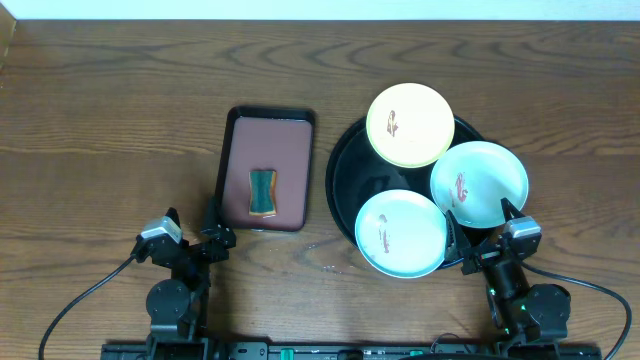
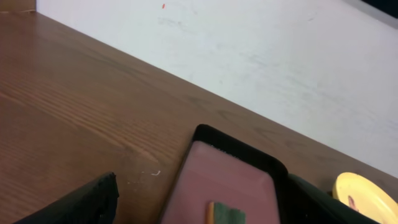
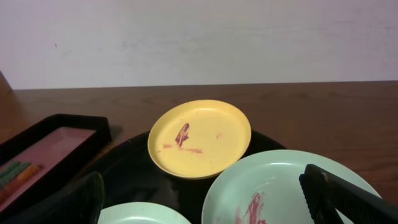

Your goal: Clean dirty plates on tray and stack at the side

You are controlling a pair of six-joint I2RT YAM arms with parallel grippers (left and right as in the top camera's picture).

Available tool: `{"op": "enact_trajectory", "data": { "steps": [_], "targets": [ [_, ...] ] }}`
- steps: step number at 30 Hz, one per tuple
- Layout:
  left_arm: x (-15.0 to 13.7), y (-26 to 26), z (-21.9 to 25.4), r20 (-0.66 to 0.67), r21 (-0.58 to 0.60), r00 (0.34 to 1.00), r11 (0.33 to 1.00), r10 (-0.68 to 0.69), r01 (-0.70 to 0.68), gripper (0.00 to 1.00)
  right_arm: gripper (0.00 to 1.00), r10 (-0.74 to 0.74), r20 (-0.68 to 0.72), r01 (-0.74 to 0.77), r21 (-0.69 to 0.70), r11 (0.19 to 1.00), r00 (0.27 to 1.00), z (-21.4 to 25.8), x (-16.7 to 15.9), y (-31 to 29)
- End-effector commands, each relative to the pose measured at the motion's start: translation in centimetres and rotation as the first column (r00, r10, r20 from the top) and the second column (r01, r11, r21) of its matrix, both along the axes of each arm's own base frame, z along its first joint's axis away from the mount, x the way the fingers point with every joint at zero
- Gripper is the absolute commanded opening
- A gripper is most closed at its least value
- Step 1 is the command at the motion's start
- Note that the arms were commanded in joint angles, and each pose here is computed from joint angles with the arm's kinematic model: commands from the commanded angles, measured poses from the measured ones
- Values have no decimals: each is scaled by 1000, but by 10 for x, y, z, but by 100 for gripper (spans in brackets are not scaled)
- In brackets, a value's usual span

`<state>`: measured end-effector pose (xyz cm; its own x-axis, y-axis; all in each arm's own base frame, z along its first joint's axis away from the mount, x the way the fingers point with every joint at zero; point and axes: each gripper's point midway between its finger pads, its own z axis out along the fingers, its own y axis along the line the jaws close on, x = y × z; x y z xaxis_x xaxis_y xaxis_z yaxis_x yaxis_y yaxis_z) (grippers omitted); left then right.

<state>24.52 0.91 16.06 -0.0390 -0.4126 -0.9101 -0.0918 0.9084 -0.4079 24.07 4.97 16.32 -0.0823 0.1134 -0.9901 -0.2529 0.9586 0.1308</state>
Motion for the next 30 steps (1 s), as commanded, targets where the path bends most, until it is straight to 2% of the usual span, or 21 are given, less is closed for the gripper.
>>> {"op": "enact_trajectory", "data": {
  "steps": [1, 4, 7, 12, 16, 21, 25, 30],
  "targets": [
    [1, -12, 0, 16, 1, 997, 998, -70, 70, 85, 99, -9, 32, 9, -1, 1000, 999, 7, 1, -1],
    [2, -18, 12, 64, 3, 992, 994, -106, 106, 85, 99, 18, 114, -21, 24, 999, 993, 28, -1, 4],
    [-2, -20, 44, 163, 13, 980, 993, -116, 116, 85, 99, 55, 259, -63, 24, 998, 964, 71, -10, 10],
    [-11, -19, 98, 203, 64, 972, 992, -119, 108, 85, 99, 54, 272, -63, 25, 998, 961, 113, -17, 9],
    [-5, -25, 132, 126, 55, 981, 988, -150, 144, 85, 99, 159, 162, -161, -2, 987, 974, 136, -11, 26],
    [24, -39, 157, -70, 21, 972, 974, -224, 226, 85, 99, 210, -93, -210, 17, 978, 973, 158, 23, 37],
    [45, -52, 163, -255, -42, 921, 955, -295, 294, 85, 99, 207, -324, -202, 50, 978, 923, 168, 55, 39],
    [59, -53, 145, -476, -107, 829, 955, -295, 278, 85, 99, 201, -539, -207, 50, 977, 818, 158, 81, 41]
  ]
}}
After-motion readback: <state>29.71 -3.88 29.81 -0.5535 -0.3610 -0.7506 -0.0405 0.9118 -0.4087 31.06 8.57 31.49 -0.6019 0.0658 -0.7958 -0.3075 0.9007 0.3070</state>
